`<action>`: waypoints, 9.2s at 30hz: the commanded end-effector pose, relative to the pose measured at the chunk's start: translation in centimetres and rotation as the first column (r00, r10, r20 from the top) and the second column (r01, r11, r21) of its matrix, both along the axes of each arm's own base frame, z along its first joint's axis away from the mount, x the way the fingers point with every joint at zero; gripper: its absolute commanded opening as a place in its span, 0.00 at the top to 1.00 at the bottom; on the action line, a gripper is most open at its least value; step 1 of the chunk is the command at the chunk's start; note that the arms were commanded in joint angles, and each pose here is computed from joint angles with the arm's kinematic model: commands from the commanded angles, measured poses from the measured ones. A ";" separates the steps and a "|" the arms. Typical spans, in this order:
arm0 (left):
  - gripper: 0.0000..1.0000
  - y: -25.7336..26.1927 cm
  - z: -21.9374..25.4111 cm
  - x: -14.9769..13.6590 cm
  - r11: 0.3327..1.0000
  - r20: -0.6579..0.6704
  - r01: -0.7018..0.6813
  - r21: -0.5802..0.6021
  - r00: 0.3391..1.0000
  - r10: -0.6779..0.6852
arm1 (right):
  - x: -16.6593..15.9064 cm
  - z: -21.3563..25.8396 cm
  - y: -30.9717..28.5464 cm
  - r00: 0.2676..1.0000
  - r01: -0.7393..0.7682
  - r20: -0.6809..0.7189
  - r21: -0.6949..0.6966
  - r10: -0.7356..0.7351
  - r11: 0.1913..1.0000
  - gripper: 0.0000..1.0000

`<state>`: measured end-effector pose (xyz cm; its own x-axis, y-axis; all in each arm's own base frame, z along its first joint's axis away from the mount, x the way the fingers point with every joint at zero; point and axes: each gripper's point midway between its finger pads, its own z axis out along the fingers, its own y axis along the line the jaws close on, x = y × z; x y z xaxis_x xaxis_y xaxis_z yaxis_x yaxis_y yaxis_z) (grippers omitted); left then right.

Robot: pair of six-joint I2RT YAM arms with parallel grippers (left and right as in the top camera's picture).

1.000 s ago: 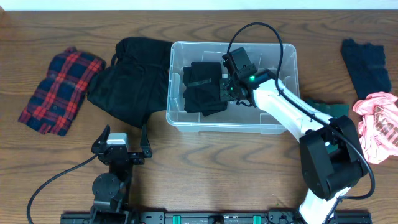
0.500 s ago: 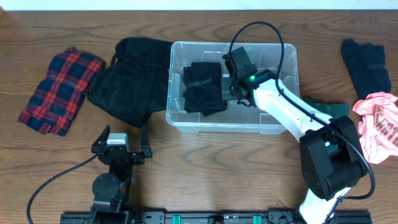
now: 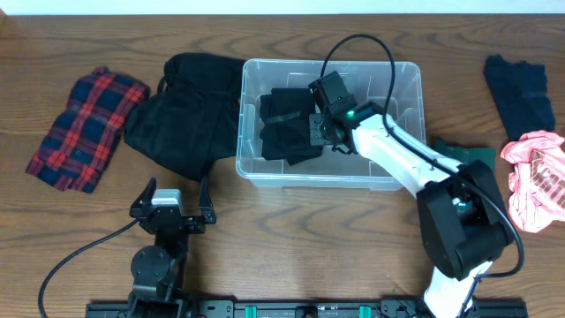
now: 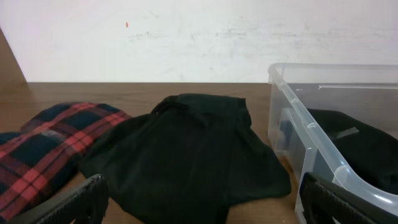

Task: Pack container
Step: 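Lower the bundle onto the bin floor and open the right gripper, then withdraw the right gripper toward the pink shirt, then grasp the pink gold-print shirt with the right gripper, then carry the pink shirt into the bin beside the black bundle, then press the pink shirt down in the bin and release it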

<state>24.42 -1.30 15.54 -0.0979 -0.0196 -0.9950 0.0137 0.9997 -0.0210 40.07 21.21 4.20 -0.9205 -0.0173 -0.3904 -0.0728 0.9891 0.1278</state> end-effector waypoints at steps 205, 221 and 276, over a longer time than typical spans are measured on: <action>0.02 0.5 -1.7 -0.1 0.999 -0.049 -0.026 0.025 0.998 0.027 | 4.1 2.4 -7.9 0.273 -0.586 0.138 -0.761 0.952 0.278 0.98; 0.02 0.5 -1.7 -0.1 0.999 -0.049 -0.026 0.025 0.998 0.027 | 3.9 5.7 -7.9 0.472 -0.524 0.353 -0.625 0.808 0.579 0.01; 0.02 0.5 -1.7 -0.1 0.999 -0.049 -0.026 0.025 0.998 0.027 | -1.6 -1.8 -7.2 0.881 -0.406 0.209 -0.123 0.424 0.905 0.97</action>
<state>24.42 -1.24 15.55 -0.0978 -0.0199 -0.9950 0.0102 0.9997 -0.0210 38.19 13.57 2.94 -0.7024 -0.4209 -0.5740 -0.4967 0.8674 -0.0282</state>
